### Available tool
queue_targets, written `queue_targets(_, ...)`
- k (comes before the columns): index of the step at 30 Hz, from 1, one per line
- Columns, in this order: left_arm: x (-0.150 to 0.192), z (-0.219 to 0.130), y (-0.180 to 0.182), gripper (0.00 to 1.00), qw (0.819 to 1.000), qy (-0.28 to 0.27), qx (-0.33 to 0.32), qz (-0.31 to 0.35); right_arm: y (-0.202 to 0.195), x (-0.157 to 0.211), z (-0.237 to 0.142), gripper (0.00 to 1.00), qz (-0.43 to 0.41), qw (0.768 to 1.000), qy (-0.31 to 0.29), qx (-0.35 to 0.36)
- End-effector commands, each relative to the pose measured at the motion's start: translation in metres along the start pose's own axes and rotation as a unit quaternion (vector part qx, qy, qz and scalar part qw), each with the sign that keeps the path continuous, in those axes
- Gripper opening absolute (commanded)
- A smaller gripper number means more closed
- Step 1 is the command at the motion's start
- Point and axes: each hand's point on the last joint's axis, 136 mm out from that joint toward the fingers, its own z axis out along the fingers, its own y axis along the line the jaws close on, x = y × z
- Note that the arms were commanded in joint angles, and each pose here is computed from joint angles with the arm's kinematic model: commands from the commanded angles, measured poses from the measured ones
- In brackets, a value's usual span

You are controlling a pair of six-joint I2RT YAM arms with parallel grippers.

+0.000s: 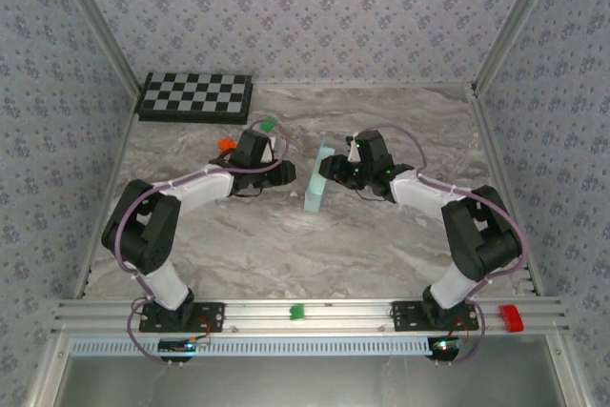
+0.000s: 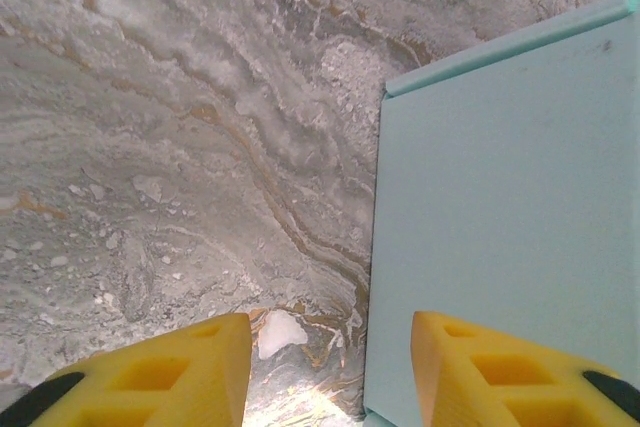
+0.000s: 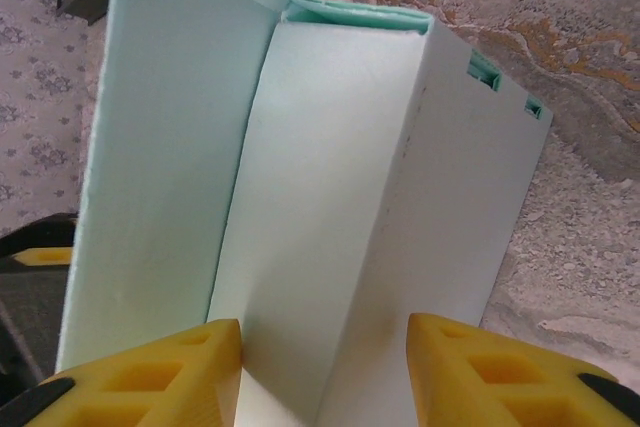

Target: Fold the paper box

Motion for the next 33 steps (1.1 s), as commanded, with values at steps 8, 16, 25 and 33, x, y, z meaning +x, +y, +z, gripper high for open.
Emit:
queue_targets(8, -0.037, -0.042, -0.03, 0.59, 0.997, -0.053, -0.014, 0.047, 0.013, -0.02, -0.032, 0.55, 0.0, 0.999, -0.04, 0.009)
queue_targets(16, -0.039, -0.055, -0.06, 0.71, 0.987, -0.047, -0.076, 0.135, -0.024, -0.024, -0.067, 0.57, 0.003, 0.995, -0.067, 0.07)
queue_targets(25, -0.036, -0.033, -0.089, 0.76, 0.959, -0.006, -0.151, 0.239, -0.084, -0.019, -0.11, 0.57, 0.038, 0.987, -0.088, 0.133)
queue_targets(33, -0.027, 0.003, -0.095, 0.77, 0.939, 0.045, -0.194, 0.28, -0.106, -0.015, -0.126, 0.58, 0.063, 0.982, -0.104, 0.141)
